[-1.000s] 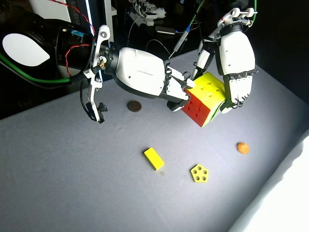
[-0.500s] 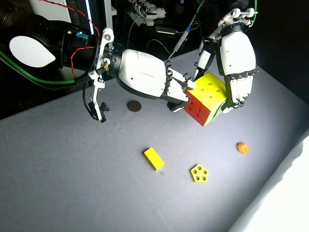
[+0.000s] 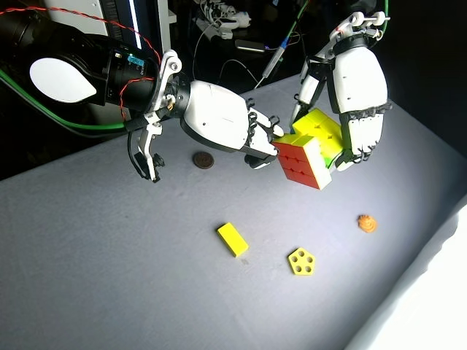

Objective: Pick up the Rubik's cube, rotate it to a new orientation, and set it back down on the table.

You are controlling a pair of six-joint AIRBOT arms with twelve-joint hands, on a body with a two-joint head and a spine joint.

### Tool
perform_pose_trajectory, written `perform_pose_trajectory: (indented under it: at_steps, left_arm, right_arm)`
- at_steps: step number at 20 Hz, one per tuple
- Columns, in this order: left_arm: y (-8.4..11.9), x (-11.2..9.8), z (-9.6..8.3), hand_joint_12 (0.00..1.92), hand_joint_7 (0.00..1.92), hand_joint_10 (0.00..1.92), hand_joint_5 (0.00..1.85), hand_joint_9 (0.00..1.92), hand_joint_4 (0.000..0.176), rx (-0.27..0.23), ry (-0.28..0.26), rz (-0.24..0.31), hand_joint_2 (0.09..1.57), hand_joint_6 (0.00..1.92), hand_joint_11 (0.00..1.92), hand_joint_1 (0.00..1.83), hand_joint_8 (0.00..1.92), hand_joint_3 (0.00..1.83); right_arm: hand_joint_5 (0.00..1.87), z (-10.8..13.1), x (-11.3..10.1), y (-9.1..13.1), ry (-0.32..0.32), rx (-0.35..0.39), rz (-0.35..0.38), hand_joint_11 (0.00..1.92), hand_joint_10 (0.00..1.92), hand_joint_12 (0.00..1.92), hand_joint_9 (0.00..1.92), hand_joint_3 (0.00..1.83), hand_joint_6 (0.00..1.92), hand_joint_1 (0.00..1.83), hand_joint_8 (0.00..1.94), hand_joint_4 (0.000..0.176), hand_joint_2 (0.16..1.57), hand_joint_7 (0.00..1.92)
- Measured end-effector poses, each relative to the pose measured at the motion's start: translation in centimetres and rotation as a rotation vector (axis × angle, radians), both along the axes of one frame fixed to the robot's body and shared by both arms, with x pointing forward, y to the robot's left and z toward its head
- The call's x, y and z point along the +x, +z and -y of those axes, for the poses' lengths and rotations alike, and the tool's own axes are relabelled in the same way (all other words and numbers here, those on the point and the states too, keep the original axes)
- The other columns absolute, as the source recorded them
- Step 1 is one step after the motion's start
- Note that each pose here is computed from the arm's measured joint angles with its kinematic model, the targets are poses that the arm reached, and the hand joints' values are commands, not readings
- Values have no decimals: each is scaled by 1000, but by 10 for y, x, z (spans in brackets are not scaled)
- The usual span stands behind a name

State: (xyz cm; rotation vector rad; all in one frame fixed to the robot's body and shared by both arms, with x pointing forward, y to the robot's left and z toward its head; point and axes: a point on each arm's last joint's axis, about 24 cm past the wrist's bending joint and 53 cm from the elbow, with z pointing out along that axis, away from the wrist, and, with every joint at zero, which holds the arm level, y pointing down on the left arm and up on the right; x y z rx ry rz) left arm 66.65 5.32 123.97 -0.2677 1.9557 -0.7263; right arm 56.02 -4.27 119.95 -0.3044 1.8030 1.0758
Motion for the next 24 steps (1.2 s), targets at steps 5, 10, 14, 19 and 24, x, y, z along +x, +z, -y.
perform_pose_trajectory:
  at_steps: [5,10,14,19,24]
  left_arm:
    - [0,0,-1,1921,464,1921,478,282,0,2,3,0,1421,1649,355,1025,1921,1]
    - [-1,1,-5,1921,439,1921,488,275,0,12,14,0,1416,1656,350,1020,1918,9]
    - [-1,2,-5,1921,433,1921,533,283,0,11,16,1,1406,1603,360,1041,1921,1]
    - [-1,3,-7,1921,221,1921,541,238,0,19,22,4,1371,1635,311,1022,1908,0]
    - [-1,3,-7,1921,446,1921,479,241,0,19,22,4,1426,1673,301,1015,1921,2]
  right_arm:
    - [143,-1,2,0,-1,8,-3,9,1392,1800,311,0,9,192,946,0,1251,382]
    - [130,-6,8,-3,-1,10,-6,0,1421,1811,277,2,4,158,980,0,1268,369]
    - [122,-8,13,-7,-1,7,-12,0,1401,1809,296,4,3,138,996,0,1279,367]
    - [154,-14,17,-12,2,10,-22,0,1386,1782,302,0,10,173,941,0,1273,374]
    - [137,-18,22,-15,0,17,-33,0,1396,1797,314,0,2,161,926,0,1266,399]
